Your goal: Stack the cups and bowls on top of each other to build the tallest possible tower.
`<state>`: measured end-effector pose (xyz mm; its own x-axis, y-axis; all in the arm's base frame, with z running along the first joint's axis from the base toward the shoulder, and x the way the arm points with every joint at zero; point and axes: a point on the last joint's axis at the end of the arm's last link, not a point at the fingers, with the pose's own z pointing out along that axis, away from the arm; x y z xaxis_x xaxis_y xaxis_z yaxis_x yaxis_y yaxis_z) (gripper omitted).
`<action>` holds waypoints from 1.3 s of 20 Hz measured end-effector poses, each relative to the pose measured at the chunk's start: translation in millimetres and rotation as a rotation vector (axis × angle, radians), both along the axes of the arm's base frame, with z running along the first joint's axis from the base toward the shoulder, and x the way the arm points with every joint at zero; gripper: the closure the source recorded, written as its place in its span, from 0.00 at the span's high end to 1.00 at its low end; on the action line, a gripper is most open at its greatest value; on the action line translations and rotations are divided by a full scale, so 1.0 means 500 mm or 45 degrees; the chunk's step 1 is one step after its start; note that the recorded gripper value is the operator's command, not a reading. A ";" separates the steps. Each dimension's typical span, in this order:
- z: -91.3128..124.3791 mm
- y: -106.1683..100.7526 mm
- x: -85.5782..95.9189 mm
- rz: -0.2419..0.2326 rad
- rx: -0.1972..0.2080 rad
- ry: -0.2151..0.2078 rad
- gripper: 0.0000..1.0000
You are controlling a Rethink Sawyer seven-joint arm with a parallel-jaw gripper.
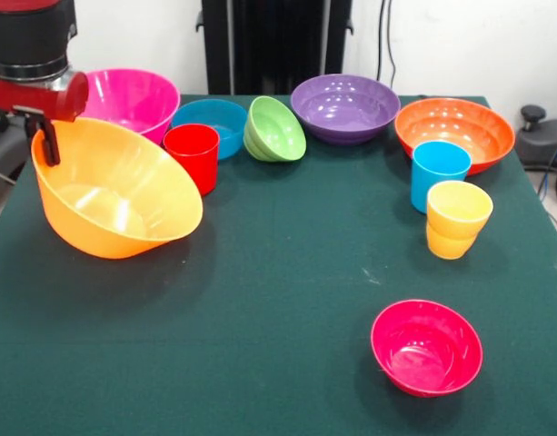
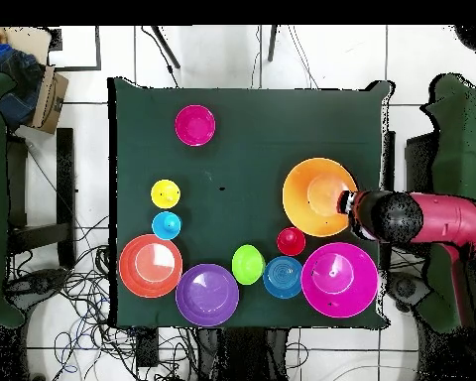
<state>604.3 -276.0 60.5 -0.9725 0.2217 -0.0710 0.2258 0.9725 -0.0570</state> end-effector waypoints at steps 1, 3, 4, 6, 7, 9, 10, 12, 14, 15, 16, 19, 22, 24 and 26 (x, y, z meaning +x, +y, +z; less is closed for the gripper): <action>0.003 0.002 0.002 0.004 -0.005 0.002 0.00; 0.008 0.007 0.004 0.012 -0.013 0.008 0.00; 0.010 0.009 0.004 0.015 -0.016 0.011 0.00; 0.013 0.011 0.005 0.019 -0.021 0.016 0.00; 0.016 0.011 0.005 0.020 -0.026 0.019 0.00; 0.021 0.009 0.005 0.020 -0.033 0.022 0.00; 0.023 0.009 0.005 0.020 -0.037 0.024 0.00; 0.023 0.008 0.004 0.020 -0.038 0.025 0.00; 0.022 0.006 0.002 0.018 -0.040 0.027 0.00; 0.022 0.006 0.002 0.017 -0.040 0.028 0.00; 0.022 0.005 0.001 0.017 -0.040 0.028 0.00; 0.022 0.006 0.000 0.018 -0.044 0.034 0.00; 0.025 0.010 0.000 0.023 -0.051 0.045 0.00; 0.029 0.012 0.000 0.026 -0.057 0.052 0.00; 0.038 0.014 0.002 0.031 -0.067 0.057 0.00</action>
<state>605.5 -269.0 79.4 -0.9800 0.1954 -0.0382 0.1986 0.9730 -0.1180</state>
